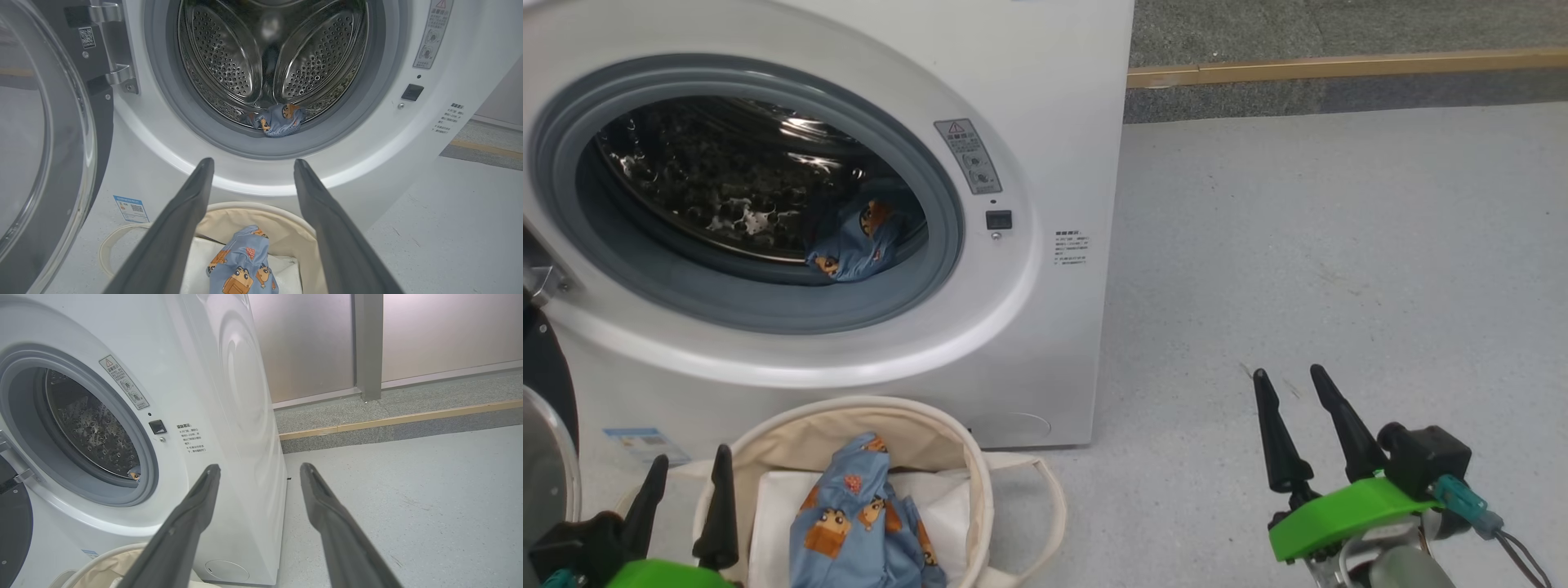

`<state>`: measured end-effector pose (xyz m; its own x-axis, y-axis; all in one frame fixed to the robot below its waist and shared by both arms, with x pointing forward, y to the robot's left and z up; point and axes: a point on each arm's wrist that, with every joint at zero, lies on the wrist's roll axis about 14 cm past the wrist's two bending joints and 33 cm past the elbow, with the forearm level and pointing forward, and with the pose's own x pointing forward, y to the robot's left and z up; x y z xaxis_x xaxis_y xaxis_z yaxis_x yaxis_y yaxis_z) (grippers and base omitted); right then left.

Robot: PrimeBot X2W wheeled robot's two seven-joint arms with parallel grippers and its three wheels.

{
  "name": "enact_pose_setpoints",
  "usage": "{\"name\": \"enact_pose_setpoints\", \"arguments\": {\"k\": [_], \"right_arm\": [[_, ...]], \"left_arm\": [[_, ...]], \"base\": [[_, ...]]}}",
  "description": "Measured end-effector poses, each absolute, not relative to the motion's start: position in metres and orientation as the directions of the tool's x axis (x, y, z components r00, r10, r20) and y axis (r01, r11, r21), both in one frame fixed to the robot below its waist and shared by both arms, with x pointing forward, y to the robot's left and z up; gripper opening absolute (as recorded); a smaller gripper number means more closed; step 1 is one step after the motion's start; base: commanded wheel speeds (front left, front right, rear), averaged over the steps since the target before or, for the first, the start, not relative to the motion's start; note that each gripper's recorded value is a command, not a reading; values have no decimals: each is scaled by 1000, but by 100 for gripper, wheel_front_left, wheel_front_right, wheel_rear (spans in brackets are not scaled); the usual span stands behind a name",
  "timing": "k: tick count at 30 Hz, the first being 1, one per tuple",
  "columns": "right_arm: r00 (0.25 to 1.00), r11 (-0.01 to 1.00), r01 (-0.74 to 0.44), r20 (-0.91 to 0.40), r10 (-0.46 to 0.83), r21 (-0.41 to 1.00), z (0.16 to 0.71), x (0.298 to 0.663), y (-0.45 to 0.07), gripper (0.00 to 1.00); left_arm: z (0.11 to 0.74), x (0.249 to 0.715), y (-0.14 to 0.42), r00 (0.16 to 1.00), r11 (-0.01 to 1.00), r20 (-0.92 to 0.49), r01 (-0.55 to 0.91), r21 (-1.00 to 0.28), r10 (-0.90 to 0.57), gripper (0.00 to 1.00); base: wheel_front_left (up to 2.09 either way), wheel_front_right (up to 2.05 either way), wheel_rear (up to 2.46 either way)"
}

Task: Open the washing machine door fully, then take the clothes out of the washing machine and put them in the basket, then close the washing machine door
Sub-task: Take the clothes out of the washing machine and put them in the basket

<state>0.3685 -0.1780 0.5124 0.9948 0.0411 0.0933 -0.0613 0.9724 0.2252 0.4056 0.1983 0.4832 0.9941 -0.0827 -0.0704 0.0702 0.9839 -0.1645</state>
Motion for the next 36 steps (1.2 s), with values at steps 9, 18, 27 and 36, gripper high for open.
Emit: {"name": "enact_pose_setpoints", "arguments": {"k": [9,18,27,36], "right_arm": [[996,973,-51,82,33,225,509,370,-181,100],[998,976,-43,51,33,213,498,385,-182,100],[999,981,-12,37,5,194,492,404,-195,100],[1000,985,20,8,-21,172,477,429,-208,100]], "left_arm": [[480,424,180,982,977,-105,141,-160,-159,100],[484,487,153,952,960,-158,240,-146,-262,100],[467,551,121,909,943,-256,305,-131,-329,100],[446,613,90,868,931,-338,342,-125,-364,100]], "base": [[0,0,0],[0,0,0],[0,0,0],[0,0,0]]}}
